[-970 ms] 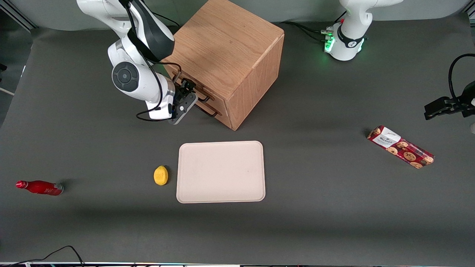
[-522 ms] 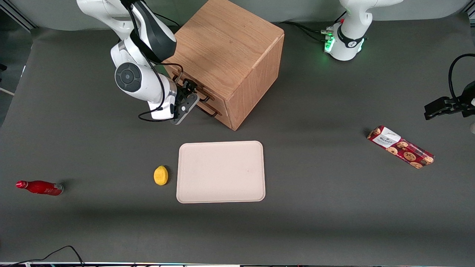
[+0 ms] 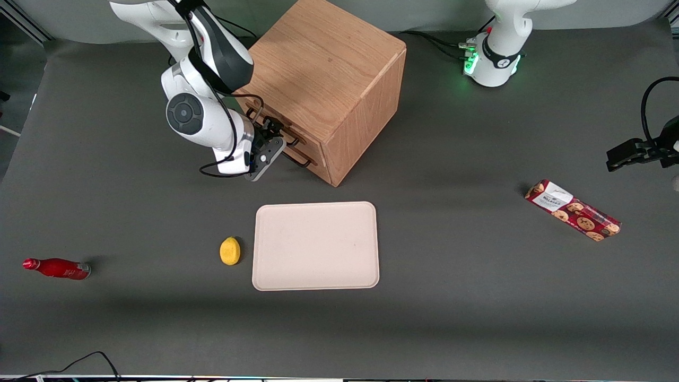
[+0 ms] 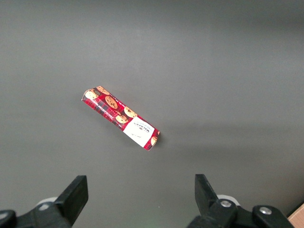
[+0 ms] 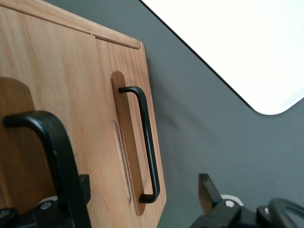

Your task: Open upper drawer

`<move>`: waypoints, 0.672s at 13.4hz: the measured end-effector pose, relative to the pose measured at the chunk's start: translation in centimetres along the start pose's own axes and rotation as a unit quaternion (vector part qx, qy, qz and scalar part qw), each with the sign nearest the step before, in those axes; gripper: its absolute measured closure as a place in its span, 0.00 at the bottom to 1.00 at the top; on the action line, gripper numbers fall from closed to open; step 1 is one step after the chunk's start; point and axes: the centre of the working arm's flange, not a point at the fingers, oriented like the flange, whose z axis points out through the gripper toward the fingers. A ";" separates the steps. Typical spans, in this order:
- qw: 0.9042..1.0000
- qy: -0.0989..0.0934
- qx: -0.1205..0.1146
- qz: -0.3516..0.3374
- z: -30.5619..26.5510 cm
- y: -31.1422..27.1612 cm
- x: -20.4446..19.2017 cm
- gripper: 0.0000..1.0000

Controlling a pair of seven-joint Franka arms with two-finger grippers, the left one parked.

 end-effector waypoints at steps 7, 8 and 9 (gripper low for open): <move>1.000 0.007 -0.004 -0.001 -0.2 0.7 0.1 0.00; 1.000 0.009 -0.005 0.000 -0.3 0.9 0.1 0.00; 1.000 0.011 -0.007 0.001 -0.4 1.3 0.1 0.00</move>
